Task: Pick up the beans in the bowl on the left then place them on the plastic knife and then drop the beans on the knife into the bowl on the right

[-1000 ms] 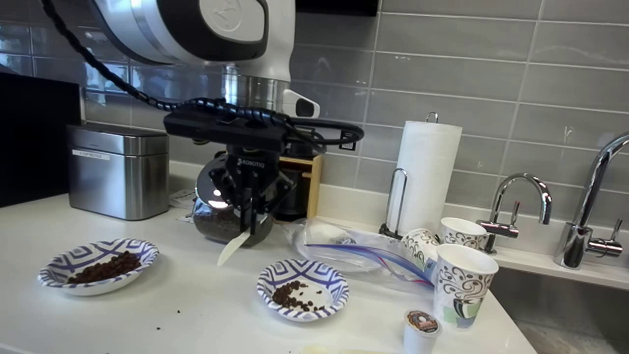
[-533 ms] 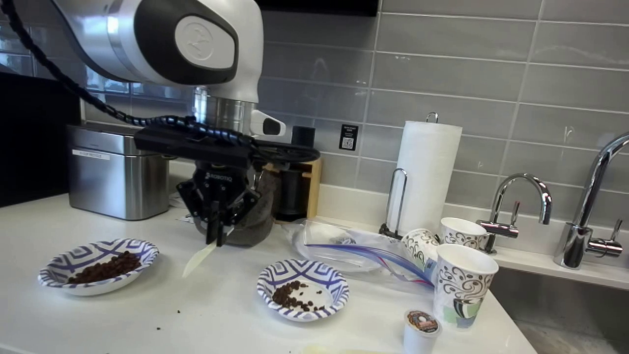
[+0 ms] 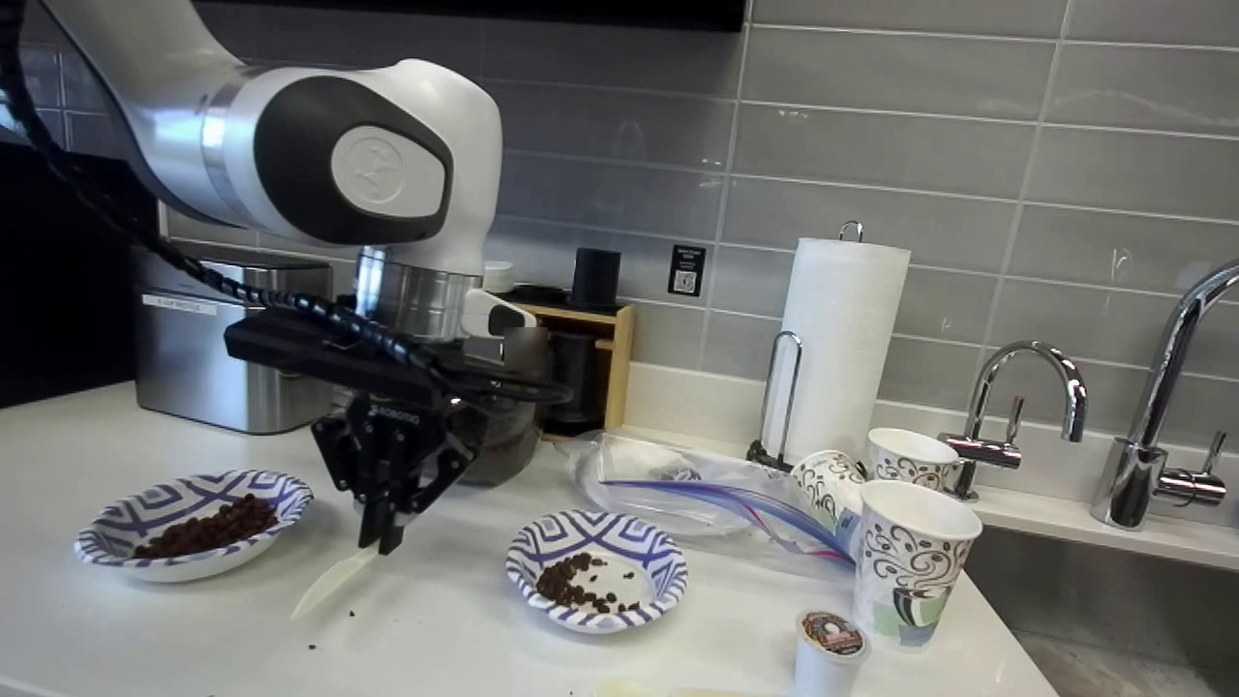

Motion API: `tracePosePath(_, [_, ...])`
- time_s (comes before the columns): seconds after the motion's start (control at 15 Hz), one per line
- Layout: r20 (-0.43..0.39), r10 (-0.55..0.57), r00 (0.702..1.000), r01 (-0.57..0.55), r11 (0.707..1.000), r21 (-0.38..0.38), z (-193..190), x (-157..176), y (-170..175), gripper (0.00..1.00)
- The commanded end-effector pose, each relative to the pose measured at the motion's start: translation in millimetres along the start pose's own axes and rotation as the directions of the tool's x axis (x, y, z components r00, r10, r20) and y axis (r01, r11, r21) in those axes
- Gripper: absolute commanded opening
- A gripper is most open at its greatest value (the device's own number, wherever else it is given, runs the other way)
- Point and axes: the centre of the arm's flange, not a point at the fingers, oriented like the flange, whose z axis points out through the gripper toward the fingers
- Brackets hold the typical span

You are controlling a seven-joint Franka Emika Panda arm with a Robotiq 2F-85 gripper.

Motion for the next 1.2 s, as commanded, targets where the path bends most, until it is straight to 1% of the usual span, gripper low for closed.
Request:
tracePosePath(0.0, [0.006, 0.035, 0.999, -0.035, 0.999, -0.006, 15, -1, -5, 0.03])
tracePosePath(0.27, [0.014, 0.056, 0.998, -0.056, 0.998, -0.012, 21, -1, -5, 0.03])
tracePosePath(0.33, [0.016, 0.062, 0.998, -0.062, 0.998, -0.014, 22, -1, -5, 0.2])
tracePosePath(0.4, [0.019, 0.069, 0.997, -0.069, 0.998, -0.015, 22, -1, -5, 0.39])
tracePosePath(0.6, [0.013, 0.078, 0.997, -0.077, 0.997, -0.021, 21, -1, -4, 0.59])
tracePosePath(0.93, [-0.001, 0.101, 0.995, -0.101, 0.995, -0.026, 13, -3, 2, 0.99])
tracePosePath(1.13, [-0.009, 0.113, 0.994, -0.114, 0.993, -0.034, 3, -9, 5, 1.0])
